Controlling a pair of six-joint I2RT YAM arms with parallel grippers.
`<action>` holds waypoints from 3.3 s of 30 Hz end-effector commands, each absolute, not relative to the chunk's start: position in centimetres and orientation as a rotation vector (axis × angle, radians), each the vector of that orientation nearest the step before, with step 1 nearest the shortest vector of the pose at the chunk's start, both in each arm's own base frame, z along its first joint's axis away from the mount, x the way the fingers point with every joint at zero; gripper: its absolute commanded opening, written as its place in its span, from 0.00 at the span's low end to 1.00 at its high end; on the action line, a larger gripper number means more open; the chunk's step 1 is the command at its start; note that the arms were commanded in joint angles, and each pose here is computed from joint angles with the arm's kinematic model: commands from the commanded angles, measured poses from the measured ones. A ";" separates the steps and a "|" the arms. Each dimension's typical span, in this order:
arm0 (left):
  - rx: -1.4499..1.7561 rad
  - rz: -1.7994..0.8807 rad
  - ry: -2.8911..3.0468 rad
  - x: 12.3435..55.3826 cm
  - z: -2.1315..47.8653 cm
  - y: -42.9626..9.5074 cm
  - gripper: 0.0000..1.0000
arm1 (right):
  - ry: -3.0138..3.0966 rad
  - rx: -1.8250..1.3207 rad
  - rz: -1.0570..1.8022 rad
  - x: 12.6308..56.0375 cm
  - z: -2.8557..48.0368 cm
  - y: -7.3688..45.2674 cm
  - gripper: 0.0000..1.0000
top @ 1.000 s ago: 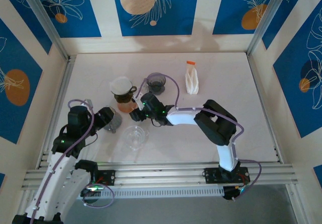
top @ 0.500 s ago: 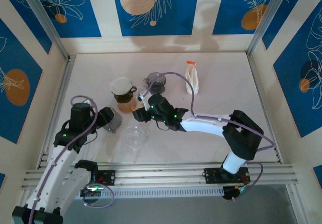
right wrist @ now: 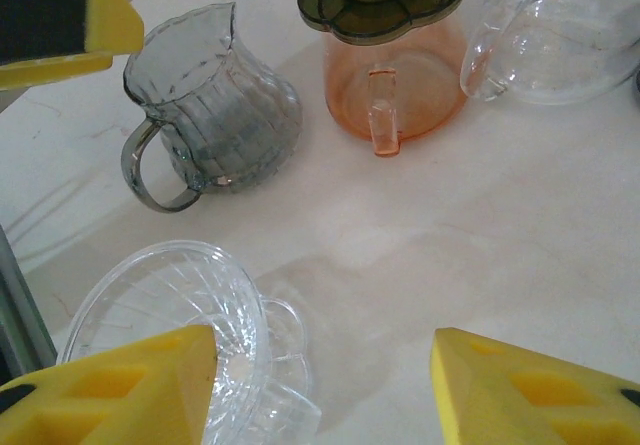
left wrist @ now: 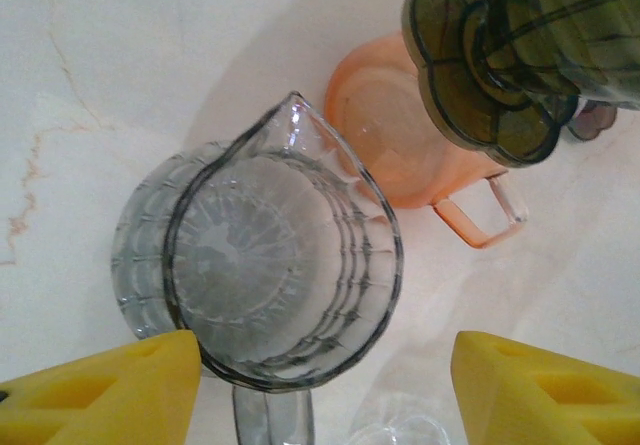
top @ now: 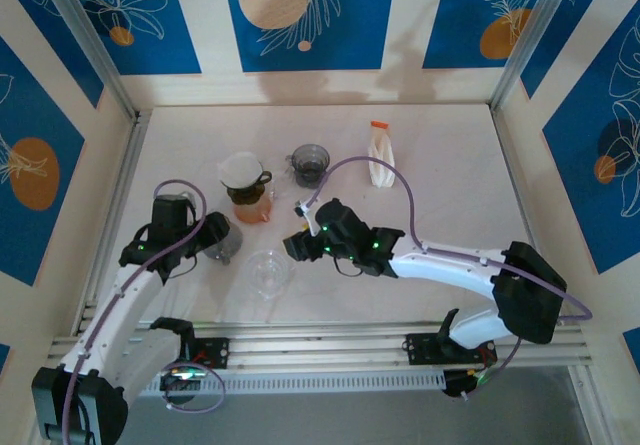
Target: Place the coffee filter in the dripper
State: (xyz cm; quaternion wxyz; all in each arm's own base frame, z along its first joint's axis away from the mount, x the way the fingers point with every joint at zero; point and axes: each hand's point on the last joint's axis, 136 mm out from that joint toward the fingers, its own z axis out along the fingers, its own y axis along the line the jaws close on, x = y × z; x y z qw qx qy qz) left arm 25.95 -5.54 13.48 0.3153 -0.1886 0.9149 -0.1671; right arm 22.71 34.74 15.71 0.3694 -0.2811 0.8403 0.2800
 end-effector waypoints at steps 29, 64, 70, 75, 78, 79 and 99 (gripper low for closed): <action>-0.601 -0.522 2.289 31.3 9.2 -4.7 0.62 | 2.177 -0.648 0.688 21.2 17.1 31.1 0.60; -0.510 -0.710 2.343 26.0 8.9 -10.4 0.58 | 2.399 -0.998 0.732 20.3 12.3 37.3 0.61; -0.502 -0.709 2.351 25.9 8.7 -10.5 0.58 | 2.430 -1.100 0.675 20.1 10.7 38.2 0.57; -0.501 -0.719 2.354 25.8 8.6 -10.6 0.58 | 2.448 -1.162 0.630 19.6 9.7 38.6 0.53; -0.495 -0.723 2.350 25.9 8.8 -10.7 0.58 | 2.463 -1.188 0.583 19.5 8.9 38.6 0.50; -0.494 -0.722 2.353 25.9 8.8 -10.7 0.58 | 2.467 -1.194 0.569 19.5 8.7 38.7 0.48; -0.434 -0.783 2.363 25.7 9.2 -13.0 0.58 | 2.604 -0.843 0.305 21.9 7.6 30.1 0.02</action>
